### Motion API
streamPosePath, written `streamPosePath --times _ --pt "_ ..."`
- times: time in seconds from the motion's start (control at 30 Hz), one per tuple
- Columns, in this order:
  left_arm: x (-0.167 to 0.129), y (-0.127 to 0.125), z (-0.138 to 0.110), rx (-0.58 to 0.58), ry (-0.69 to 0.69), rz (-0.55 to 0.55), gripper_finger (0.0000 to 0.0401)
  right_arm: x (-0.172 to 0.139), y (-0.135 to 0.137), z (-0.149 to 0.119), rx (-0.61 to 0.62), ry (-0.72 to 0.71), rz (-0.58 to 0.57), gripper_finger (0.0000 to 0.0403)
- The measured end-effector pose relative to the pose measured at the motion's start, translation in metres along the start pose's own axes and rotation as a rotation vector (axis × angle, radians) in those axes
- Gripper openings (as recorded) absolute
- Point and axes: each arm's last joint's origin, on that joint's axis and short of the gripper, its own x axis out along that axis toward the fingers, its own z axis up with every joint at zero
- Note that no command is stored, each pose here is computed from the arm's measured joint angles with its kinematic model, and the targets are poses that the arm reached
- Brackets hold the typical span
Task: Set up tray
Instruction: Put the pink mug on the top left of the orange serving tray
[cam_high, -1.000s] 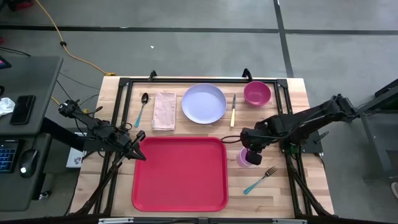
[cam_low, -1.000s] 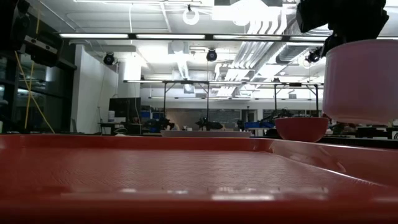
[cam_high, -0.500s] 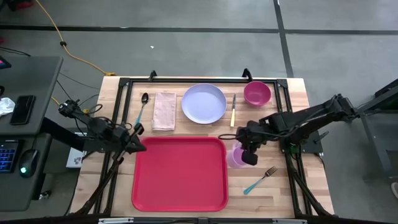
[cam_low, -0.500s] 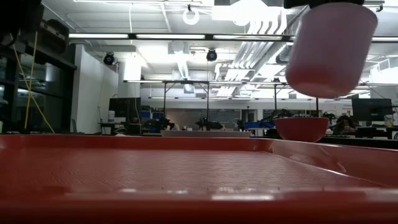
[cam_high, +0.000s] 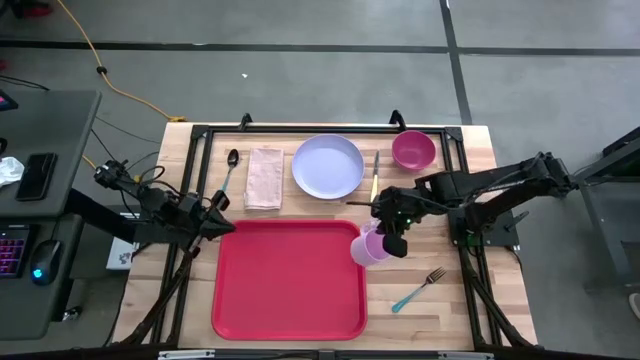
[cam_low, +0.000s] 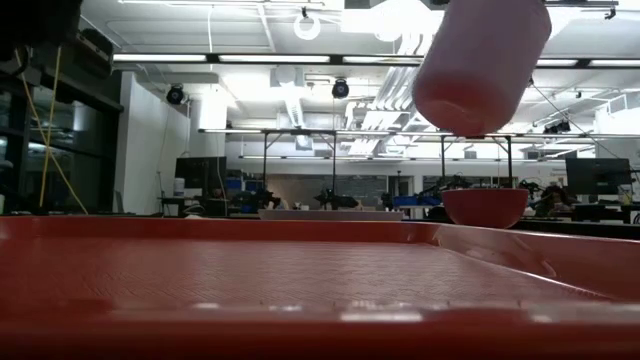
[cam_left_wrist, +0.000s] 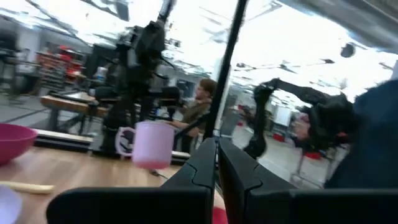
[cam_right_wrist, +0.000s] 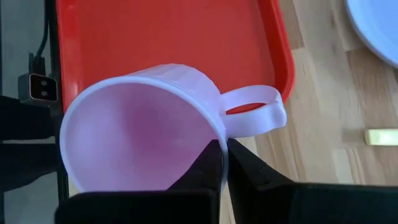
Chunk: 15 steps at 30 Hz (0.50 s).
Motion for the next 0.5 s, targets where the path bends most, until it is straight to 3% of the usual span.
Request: streamPosePath --times 0.2,0.5 --pt "-0.001 0.005 0.004 -0.107 -0.065 0.172 0.0049 0.0 0.003 0.004 -0.017 -0.038 0.049 0.0" --pt "0.002 0.004 0.002 -0.276 -0.067 0.15 0.0049 0.002 0.006 0.014 -0.044 -0.114 0.106 0.0"
